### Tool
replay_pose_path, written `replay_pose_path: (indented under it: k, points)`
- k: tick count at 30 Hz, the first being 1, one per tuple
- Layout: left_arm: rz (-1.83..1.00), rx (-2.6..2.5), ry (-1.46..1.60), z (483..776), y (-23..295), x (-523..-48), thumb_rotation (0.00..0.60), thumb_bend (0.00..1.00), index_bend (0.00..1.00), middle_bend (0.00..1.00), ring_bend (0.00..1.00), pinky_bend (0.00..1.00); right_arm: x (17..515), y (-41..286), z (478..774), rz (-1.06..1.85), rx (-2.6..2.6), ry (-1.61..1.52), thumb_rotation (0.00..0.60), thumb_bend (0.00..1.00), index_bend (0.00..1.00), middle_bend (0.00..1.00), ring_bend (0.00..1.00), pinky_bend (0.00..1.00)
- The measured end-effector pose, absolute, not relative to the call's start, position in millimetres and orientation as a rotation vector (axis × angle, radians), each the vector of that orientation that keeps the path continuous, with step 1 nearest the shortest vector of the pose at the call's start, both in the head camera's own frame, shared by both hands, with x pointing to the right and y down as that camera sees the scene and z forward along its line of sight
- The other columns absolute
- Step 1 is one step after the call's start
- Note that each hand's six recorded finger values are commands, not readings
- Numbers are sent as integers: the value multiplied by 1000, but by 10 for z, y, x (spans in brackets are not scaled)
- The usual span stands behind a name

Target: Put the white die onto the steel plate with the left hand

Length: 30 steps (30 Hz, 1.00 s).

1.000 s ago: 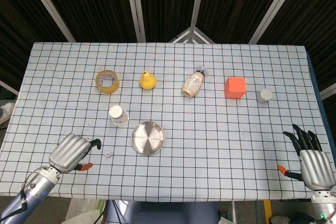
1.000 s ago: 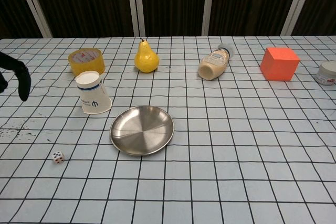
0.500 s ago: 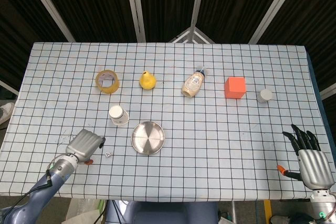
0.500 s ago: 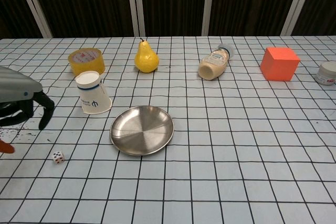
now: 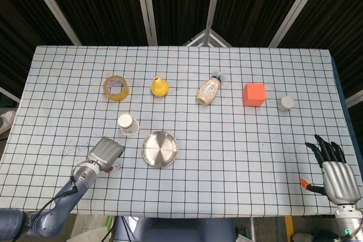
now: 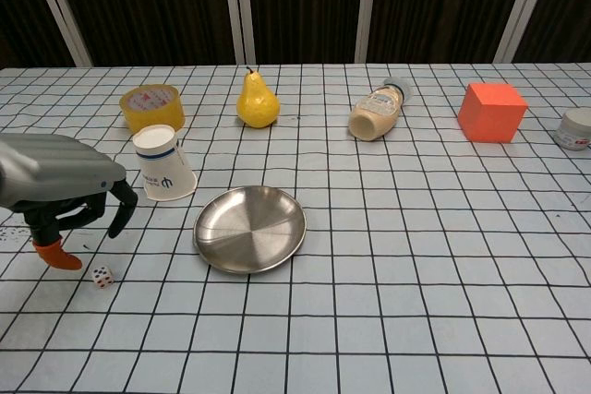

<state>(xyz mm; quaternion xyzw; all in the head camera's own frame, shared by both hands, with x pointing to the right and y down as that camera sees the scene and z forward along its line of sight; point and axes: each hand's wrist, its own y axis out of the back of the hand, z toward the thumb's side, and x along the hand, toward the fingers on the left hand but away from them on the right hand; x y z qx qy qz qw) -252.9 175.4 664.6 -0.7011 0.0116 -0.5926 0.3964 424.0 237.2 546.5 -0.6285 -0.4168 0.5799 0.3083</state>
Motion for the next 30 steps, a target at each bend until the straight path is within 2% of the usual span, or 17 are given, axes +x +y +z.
replay_pose_path:
  k: [6, 22, 30]
  points:
    - [-1493, -1784, 3, 6666, 1801, -2503, 600, 268, 366, 798, 741, 734, 4241, 2369, 5505, 1544, -1670, -1095, 600, 143, 187, 33, 97, 0]
    - [-1475, -1786, -23, 6805, 1886, -2491, 600, 271, 437, 799, 741, 734, 4241, 2354, 5500, 1538, -1673, -1107, 600, 143, 198, 33, 97, 0]
    - [-1465, -1791, -33, 6883, 1914, -2476, 600, 311, 459, 799, 742, 734, 4241, 2351, 5504, 1538, -1679, -1116, 600, 143, 198, 33, 97, 0]
